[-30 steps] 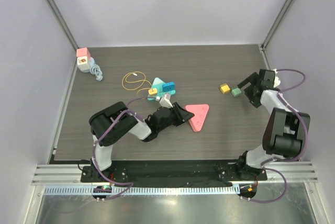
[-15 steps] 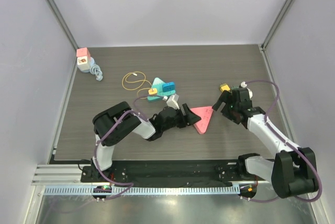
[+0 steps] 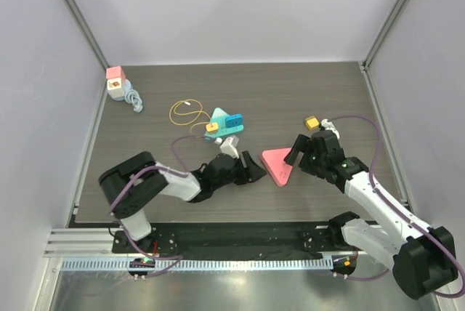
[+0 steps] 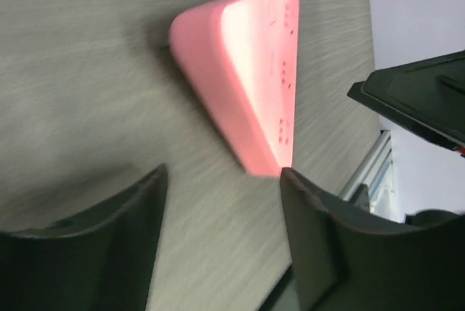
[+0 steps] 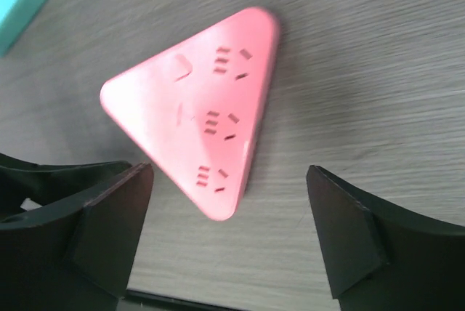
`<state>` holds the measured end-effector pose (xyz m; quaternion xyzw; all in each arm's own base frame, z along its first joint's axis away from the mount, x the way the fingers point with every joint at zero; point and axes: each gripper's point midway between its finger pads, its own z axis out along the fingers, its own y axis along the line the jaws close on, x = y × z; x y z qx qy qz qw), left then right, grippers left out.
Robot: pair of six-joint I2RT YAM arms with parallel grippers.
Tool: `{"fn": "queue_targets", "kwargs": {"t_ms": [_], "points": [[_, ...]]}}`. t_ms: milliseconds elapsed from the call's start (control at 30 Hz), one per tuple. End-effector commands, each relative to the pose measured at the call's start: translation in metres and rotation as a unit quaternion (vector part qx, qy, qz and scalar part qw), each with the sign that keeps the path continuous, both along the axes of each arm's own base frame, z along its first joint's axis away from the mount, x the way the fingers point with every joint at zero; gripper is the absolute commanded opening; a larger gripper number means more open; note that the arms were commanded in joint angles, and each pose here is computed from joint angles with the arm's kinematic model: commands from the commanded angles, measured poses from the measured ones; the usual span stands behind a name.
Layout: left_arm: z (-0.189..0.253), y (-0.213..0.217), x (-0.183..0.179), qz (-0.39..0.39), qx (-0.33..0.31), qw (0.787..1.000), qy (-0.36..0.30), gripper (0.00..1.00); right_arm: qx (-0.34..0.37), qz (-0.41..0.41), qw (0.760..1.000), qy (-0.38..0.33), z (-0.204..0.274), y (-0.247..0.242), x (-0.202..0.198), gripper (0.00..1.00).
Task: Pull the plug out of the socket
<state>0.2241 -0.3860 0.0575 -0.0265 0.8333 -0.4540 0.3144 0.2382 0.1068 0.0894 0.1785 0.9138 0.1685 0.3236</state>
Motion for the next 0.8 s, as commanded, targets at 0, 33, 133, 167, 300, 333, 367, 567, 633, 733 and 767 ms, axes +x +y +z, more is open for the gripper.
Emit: {"fn": "queue_targets", "kwargs": {"t_ms": [0, 33, 133, 167, 300, 333, 367, 567, 633, 733, 767], "points": [[0.026, 0.025, -0.004, 0.021, -0.003, 0.999, -0.036, 0.57, 0.006, 0.019, 0.999, -0.029, 0.028, 0.023, 0.012, 0.89], [0.025, 0.036, -0.009, 0.025, 0.004, 0.999, -0.038, 0.56, 0.016, 0.03, 0.999, -0.039, 0.033, 0.034, 0.016, 0.83], [0.038, 0.059, -0.011, 0.042, 0.034, 0.997, -0.055, 0.56, 0.012, 0.067, 0.997, -0.04, 0.036, 0.067, 0.024, 0.78], [0.029, 0.07, -0.014, 0.048, 0.066, 0.996, -0.047, 0.56, 0.013, 0.073, 0.996, -0.047, 0.044, 0.078, 0.03, 0.78], [0.04, 0.093, -0.014, 0.079, 0.071, 0.992, -0.067, 0.56, -0.002, 0.127, 0.991, -0.036, 0.031, 0.137, 0.029, 0.78], [0.031, 0.099, -0.018, 0.084, 0.071, 0.992, -0.058, 0.55, 0.0, 0.125, 0.991, -0.047, 0.033, 0.148, 0.033, 0.78], [0.033, 0.1, -0.02, 0.085, 0.058, 0.993, -0.057, 0.55, -0.005, 0.127, 0.991, -0.036, 0.021, 0.158, 0.036, 0.78], [0.026, 0.112, -0.026, 0.105, 0.039, 0.993, -0.049, 0.54, 0.005, 0.122, 0.992, -0.036, 0.006, 0.193, 0.055, 0.72], [0.025, 0.108, -0.024, 0.104, 0.042, 0.993, -0.048, 0.57, -0.012, 0.111, 0.993, -0.031, -0.005, 0.191, 0.06, 0.71], [0.02, 0.094, -0.022, 0.083, 0.054, 0.994, -0.044, 0.59, -0.041, 0.079, 0.995, -0.037, -0.013, 0.179, 0.068, 0.71], [0.02, 0.091, -0.022, 0.075, 0.057, 0.994, -0.047, 0.59, -0.051, 0.069, 0.996, -0.035, -0.017, 0.173, 0.069, 0.71]]}}
